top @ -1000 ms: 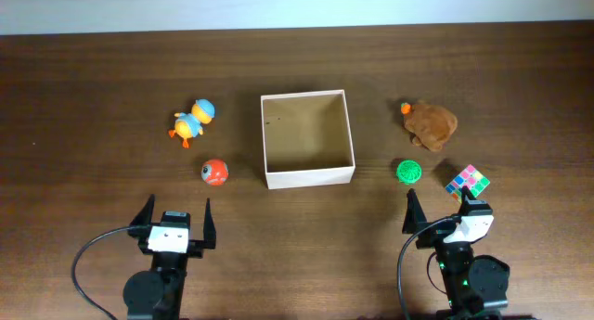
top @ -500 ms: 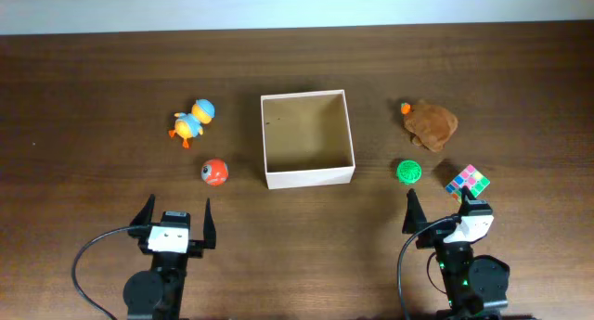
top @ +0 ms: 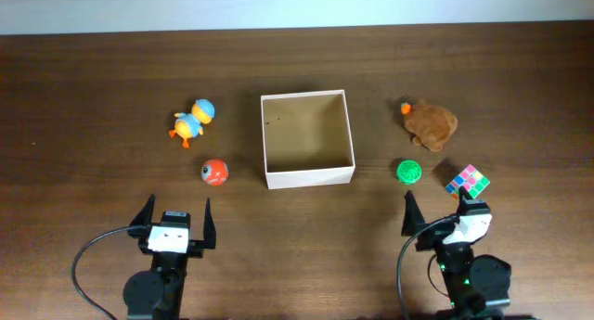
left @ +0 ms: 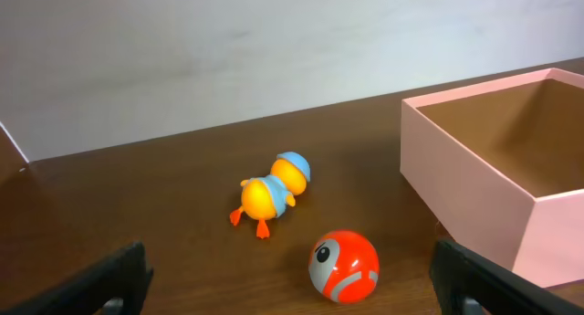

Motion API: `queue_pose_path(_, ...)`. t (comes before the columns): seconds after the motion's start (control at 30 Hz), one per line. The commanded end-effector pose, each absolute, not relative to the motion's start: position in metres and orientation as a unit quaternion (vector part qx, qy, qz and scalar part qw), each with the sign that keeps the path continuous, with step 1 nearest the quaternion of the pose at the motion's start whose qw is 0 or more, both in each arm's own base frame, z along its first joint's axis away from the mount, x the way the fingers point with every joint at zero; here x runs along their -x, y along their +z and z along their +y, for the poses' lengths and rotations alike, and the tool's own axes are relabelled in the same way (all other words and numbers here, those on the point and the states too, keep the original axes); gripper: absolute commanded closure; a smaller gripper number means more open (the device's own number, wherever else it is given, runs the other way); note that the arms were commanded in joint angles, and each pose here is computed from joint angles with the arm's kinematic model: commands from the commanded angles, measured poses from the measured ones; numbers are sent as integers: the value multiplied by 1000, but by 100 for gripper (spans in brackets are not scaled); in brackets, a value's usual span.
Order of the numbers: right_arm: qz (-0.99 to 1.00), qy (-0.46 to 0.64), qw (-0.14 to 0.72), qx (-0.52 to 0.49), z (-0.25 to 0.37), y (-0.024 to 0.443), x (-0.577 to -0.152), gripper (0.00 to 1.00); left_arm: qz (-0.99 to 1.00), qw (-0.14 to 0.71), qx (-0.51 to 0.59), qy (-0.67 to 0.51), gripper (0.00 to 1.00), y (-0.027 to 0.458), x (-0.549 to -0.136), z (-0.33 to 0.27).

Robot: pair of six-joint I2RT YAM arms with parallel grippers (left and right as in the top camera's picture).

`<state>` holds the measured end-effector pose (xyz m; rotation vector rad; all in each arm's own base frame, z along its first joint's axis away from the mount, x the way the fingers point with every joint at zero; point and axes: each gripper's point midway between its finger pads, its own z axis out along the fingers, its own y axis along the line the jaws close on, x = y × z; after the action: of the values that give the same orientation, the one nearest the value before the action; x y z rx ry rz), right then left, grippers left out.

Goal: Pack container
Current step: 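Move the right gripper toward the Rubik's cube near the green ball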

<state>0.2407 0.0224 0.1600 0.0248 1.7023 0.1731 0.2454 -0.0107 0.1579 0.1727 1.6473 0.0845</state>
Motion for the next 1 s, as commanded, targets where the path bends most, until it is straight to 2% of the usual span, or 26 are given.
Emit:
queue_pose_path(0.0,731,65,679,-7,19,226,-230,1,732,676,-79,45,1,157,-245,-10)
queue_pose_path(0.23,792,19,609,-38,3,306,-236,1,731,676,-79,45,1,157,-245,-10)
queue_pose_path(0.47,880,-25,474,0,2,335,-268,1,732,676,-79,45,1,157,-245,-10)
queue_pose_path(0.6,909,23,416,28,23,329,-284,1,731,676,-79,45,1,157,-245,-10)
queue_pose_path(0.83,946,68,315,45,44,274,-316,1,731,676,-79,45,1,157,-245,-10)
queue_pose_path(0.97,964,94,240,-63,40,231,-335,1,731,676,-79,45,1,157,-245,-10)
